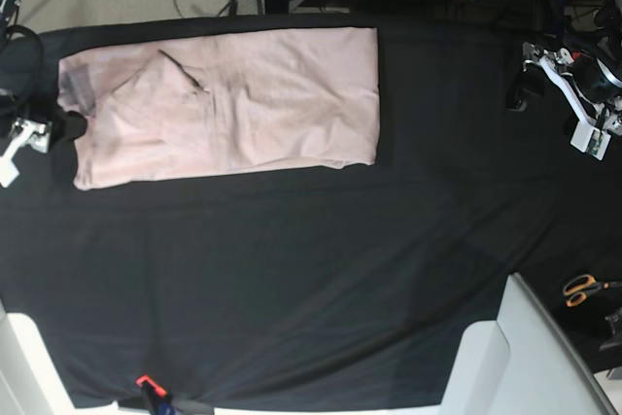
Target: Fold the T-shirt properly
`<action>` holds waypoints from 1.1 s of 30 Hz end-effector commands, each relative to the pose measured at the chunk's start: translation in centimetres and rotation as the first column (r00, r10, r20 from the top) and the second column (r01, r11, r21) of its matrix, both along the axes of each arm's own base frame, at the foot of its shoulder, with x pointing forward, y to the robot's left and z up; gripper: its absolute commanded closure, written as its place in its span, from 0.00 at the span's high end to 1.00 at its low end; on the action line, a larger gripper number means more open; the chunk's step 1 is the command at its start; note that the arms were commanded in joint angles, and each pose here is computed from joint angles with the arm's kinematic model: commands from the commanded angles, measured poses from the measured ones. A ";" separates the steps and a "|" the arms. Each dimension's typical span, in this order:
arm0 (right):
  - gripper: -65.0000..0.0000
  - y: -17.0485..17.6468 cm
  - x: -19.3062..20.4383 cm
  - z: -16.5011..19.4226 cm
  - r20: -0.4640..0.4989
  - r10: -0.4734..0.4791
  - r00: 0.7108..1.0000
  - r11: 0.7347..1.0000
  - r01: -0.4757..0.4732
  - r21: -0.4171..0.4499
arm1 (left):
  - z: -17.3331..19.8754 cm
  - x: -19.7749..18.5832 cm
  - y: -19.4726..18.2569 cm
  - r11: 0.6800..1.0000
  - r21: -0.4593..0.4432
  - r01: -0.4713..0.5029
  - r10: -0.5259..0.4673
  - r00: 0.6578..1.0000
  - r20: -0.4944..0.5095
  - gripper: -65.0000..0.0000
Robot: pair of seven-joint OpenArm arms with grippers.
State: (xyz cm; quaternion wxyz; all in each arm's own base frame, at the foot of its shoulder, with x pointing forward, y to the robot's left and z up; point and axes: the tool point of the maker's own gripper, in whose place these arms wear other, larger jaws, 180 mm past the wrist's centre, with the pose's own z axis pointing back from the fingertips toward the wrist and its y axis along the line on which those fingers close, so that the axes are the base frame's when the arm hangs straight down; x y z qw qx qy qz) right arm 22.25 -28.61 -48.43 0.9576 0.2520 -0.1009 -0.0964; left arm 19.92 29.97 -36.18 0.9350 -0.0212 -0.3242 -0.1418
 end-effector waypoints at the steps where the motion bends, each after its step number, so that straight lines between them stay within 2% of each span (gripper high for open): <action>1: 1.00 1.5 -1.1 -0.7 -0.047 0.035 0.998 0.999 -0.034 0.023 | 1.0 0.7 0.1 1.000 0.008 0.014 -0.015 0.999 0.034 1.00; 8: 1.00 3.9 0.2 0.7 0.016 0.122 0.992 0.993 -0.122 -0.002 | 0.5 0.6 -0.7 1.000 -0.015 0.017 -0.017 0.999 0.030 1.00; 18: 1.00 5.1 0.4 0.7 0.022 0.131 0.991 0.991 -0.131 0.016 | -0.2 0.6 -2.2 0.998 -0.034 0.053 -0.053 0.998 0.015 1.00; 24: 0.86 5.8 0.7 0.6 0.032 0.131 0.991 0.991 -0.132 0.028 | -0.3 0.5 -2.2 0.998 -0.036 0.055 -0.055 0.998 0.013 1.00; 28: 0.85 5.9 1.0 0.6 0.048 0.121 0.991 0.992 -0.122 0.028 | -0.3 0.5 -2.2 0.998 -0.036 0.055 -0.055 0.998 0.013 1.00; 30: 0.79 5.8 1.4 0.7 0.068 0.105 0.992 0.994 -0.107 0.025 | -0.3 0.5 -2.2 0.998 -0.036 0.055 -0.055 0.998 0.013 1.00; 33: 0.62 5.7 2.0 0.8 0.096 0.086 0.992 0.996 -0.089 0.021 | -0.6 0.3 -2.1 0.998 -0.041 0.047 -0.047 0.999 0.000 1.00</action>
